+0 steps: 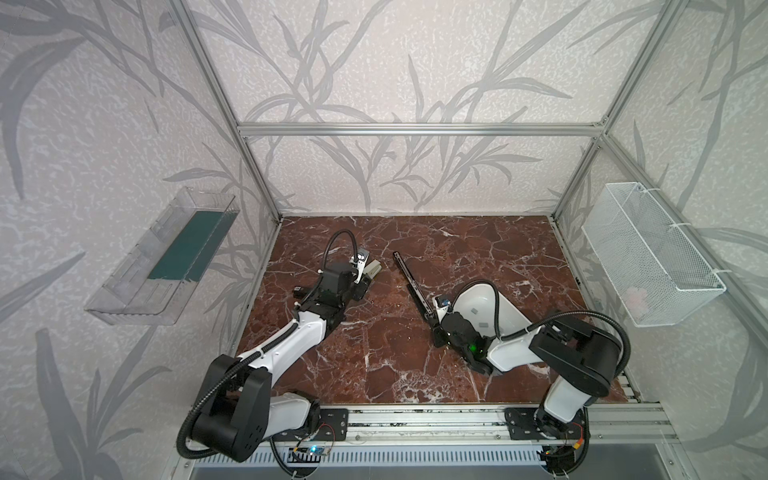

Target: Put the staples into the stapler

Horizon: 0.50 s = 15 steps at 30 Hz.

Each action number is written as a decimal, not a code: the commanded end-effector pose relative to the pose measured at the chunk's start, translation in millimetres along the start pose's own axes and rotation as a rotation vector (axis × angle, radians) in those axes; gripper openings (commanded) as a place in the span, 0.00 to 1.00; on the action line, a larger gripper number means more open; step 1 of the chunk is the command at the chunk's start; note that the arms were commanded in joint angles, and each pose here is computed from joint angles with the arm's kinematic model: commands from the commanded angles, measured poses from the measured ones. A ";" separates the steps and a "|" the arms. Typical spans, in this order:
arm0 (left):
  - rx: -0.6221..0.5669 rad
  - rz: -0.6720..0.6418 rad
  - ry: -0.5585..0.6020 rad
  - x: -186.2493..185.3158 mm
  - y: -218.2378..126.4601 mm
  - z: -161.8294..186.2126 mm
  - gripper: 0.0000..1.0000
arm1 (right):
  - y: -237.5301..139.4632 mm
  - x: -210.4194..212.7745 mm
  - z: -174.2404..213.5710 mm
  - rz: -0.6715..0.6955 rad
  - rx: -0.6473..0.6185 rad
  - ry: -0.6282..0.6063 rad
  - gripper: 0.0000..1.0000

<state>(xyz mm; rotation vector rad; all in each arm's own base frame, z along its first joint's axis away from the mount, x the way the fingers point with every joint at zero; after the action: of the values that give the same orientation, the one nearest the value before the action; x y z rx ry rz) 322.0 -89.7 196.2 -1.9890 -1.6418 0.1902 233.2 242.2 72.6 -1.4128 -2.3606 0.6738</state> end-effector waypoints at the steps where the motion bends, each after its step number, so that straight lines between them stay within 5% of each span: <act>1: 0.156 0.014 -0.084 -1.7 3.3 11.7 0.71 | -9.8 -0.6 -11.2 0.018 0.093 -0.047 0.48; 4: 0.240 -0.002 -0.138 -0.8 10.2 14.1 0.71 | -21.8 1.8 -22.3 -0.006 0.071 -0.044 0.56; 15: 0.456 0.011 -0.225 -5.9 37.2 37.8 0.68 | -60.1 21.3 -22.7 -0.083 0.044 -0.080 0.58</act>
<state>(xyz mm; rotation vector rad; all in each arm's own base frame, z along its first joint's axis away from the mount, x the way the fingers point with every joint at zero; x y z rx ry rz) 335.4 -88.4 144.0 -1.7121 -1.5436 0.6562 204.0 246.9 127.6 -1.3062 -2.4383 0.7171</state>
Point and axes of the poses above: each gripper's point midway between its finger pads, its own y axis out along the fingers, its own x axis along the line the jaws close on, z = x × y, the point moved 7 cm from there along -y, back along the fingers, and after that the axes turned 5 degrees about -y, right-handed, at the moved point
